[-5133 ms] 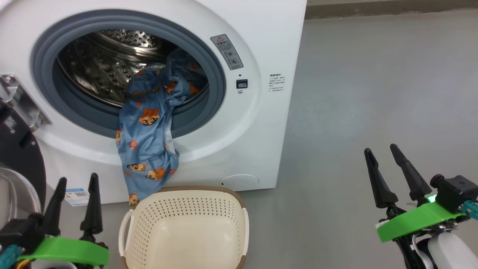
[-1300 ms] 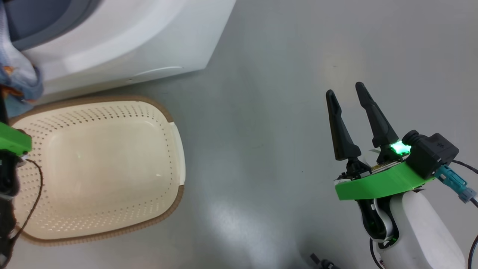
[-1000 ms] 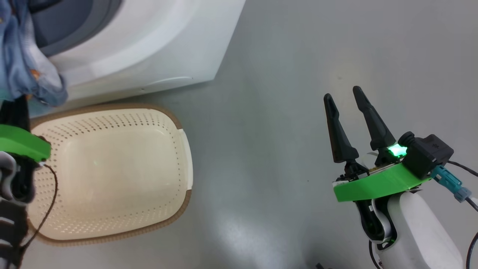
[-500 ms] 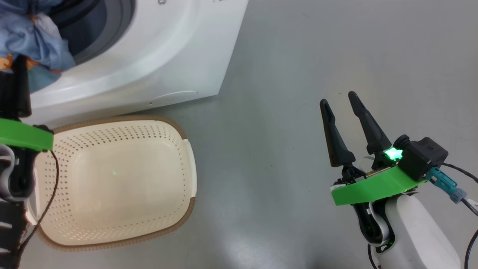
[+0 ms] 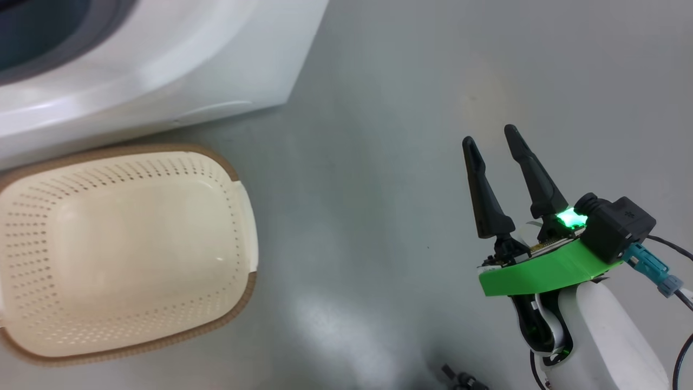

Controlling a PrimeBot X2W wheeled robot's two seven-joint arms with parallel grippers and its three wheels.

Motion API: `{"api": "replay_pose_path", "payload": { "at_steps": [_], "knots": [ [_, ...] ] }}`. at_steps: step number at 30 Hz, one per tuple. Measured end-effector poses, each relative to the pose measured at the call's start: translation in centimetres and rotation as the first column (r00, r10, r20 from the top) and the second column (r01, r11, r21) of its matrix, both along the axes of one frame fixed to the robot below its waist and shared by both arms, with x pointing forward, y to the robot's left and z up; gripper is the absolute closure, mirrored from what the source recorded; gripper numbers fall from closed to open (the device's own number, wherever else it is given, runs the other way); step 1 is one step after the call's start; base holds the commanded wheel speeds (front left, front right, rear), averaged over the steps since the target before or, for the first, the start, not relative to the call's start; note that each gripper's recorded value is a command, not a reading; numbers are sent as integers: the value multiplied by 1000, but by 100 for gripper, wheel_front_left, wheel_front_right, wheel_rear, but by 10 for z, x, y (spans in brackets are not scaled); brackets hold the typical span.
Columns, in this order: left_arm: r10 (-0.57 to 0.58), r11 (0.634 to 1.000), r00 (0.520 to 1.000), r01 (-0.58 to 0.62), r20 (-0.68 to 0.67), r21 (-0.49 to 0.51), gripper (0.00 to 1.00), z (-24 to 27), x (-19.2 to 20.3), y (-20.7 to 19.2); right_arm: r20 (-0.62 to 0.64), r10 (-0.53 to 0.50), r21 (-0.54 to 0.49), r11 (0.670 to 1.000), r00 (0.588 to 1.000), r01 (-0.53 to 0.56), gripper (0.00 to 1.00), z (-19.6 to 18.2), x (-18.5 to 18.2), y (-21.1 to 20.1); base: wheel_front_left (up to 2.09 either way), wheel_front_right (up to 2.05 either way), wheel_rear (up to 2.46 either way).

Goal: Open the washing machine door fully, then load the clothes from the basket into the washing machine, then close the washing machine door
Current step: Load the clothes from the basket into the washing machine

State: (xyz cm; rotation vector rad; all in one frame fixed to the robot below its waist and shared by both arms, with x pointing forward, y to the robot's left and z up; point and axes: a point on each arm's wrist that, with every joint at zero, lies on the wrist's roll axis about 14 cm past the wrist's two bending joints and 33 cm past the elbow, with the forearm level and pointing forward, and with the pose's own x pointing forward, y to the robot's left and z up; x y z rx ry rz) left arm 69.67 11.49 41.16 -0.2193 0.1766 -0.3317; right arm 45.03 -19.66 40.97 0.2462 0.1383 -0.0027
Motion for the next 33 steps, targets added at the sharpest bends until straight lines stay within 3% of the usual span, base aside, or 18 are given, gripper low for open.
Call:
{"api": "replay_pose_path", "payload": {
  "at_steps": [6,10,15,16,18,19,27,33],
  "knots": [
    [-8,998,1000,7,25,59,100,-2,41,-10,-47,-29,-20,999,998,28,0,-17,-4,-10,0,0,0],
    [-10,997,992,0,127,78,100,12,66,-17,-69,-48,-32,998,996,46,0,-25,-6,-16,0,0,0],
    [-3,996,985,-13,171,90,100,8,79,-24,-88,-75,-47,996,993,71,0,-30,-10,-26,0,0,0],
    [-3,995,987,-13,160,96,96,2,80,-25,-90,-80,-50,996,993,75,0,-30,-11,-27,0,0,0],
    [-8,992,996,-4,92,123,60,-15,78,-26,-90,-84,-54,995,992,79,0,-29,-12,-29,0,0,0],
    [-11,989,999,6,36,145,0,-26,75,-26,-88,-84,-54,995,993,80,0,-28,-12,-29,0,0,0],
    [-25,966,946,107,-323,237,0,-62,54,-25,-63,-81,-47,996,995,78,0,-18,-12,-27,0,0,0],
    [-50,978,978,89,-201,191,0,-20,61,-25,-39,-71,-36,997,997,70,0,-10,-10,-23,0,0,0]
  ]
}}
